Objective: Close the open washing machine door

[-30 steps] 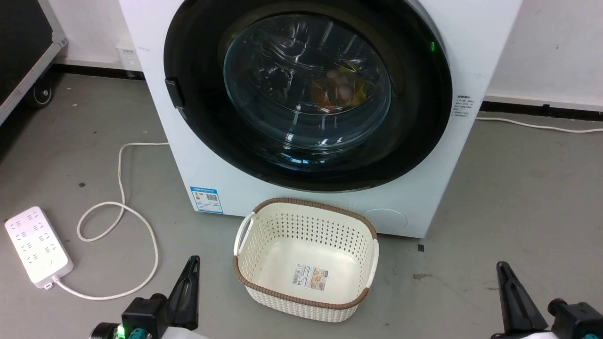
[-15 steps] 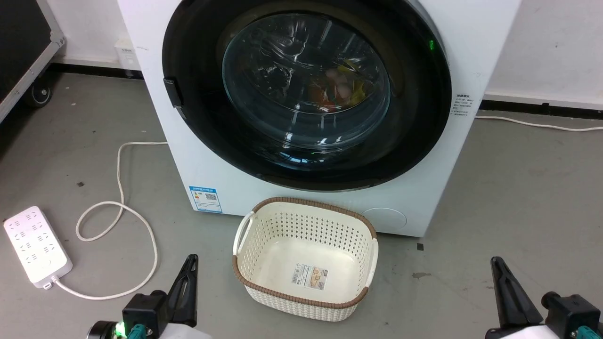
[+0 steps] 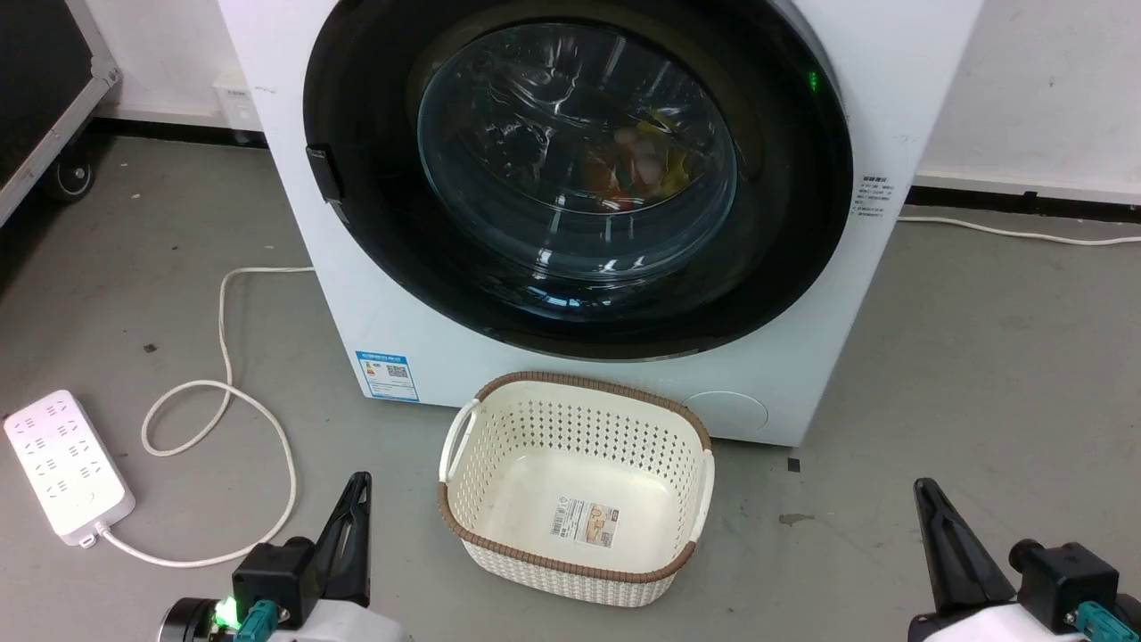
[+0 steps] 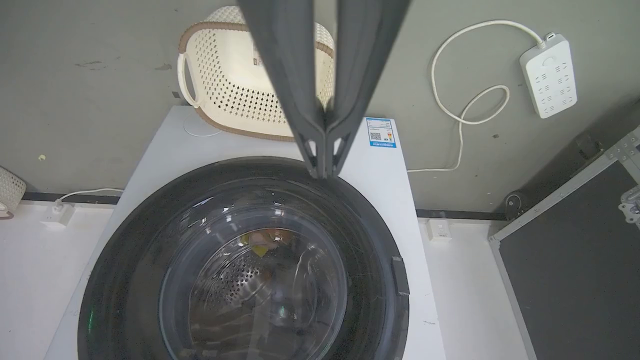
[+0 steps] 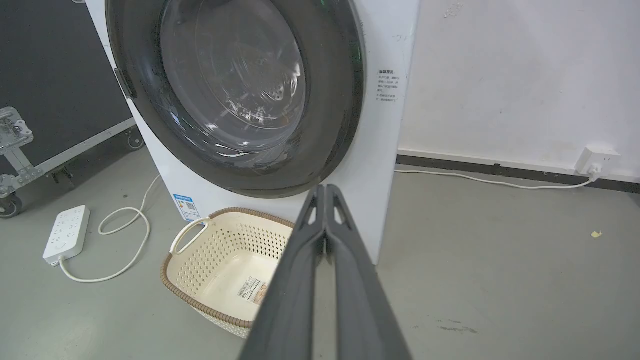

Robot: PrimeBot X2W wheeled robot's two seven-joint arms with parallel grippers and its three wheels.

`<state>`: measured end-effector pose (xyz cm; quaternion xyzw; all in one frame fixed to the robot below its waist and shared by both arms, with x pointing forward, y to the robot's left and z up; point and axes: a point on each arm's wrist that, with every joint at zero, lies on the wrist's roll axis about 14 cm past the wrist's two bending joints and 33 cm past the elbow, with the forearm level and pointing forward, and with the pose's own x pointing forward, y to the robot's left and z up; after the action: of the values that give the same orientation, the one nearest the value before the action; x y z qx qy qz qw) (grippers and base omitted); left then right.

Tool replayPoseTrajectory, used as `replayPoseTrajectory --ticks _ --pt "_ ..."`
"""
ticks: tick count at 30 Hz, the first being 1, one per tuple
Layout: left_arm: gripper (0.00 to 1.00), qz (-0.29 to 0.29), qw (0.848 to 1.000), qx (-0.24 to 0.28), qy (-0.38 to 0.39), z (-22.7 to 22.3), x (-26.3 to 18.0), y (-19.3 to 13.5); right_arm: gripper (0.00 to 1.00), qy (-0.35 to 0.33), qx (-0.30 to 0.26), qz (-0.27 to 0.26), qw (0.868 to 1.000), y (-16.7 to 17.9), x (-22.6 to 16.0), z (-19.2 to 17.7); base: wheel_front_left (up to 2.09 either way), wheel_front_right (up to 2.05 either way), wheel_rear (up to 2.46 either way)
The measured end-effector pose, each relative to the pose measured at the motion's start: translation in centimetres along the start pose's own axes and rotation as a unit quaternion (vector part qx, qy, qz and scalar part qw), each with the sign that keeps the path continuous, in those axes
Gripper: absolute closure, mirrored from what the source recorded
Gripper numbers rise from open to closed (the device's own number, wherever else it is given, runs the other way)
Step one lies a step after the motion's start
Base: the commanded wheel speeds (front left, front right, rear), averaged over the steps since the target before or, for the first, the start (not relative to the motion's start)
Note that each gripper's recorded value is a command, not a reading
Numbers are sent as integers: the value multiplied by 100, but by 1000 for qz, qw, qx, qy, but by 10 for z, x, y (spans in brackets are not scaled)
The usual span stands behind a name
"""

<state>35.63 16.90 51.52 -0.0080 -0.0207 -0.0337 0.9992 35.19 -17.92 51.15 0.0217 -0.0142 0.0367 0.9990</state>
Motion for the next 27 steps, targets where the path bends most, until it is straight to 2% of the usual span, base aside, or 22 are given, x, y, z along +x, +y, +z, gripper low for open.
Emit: replayPoseTrajectory --ticks 27 --pt "100 12 1000 11 15 2 5 3 100 10 -17 13 1000 8 8 4 0 0 0"
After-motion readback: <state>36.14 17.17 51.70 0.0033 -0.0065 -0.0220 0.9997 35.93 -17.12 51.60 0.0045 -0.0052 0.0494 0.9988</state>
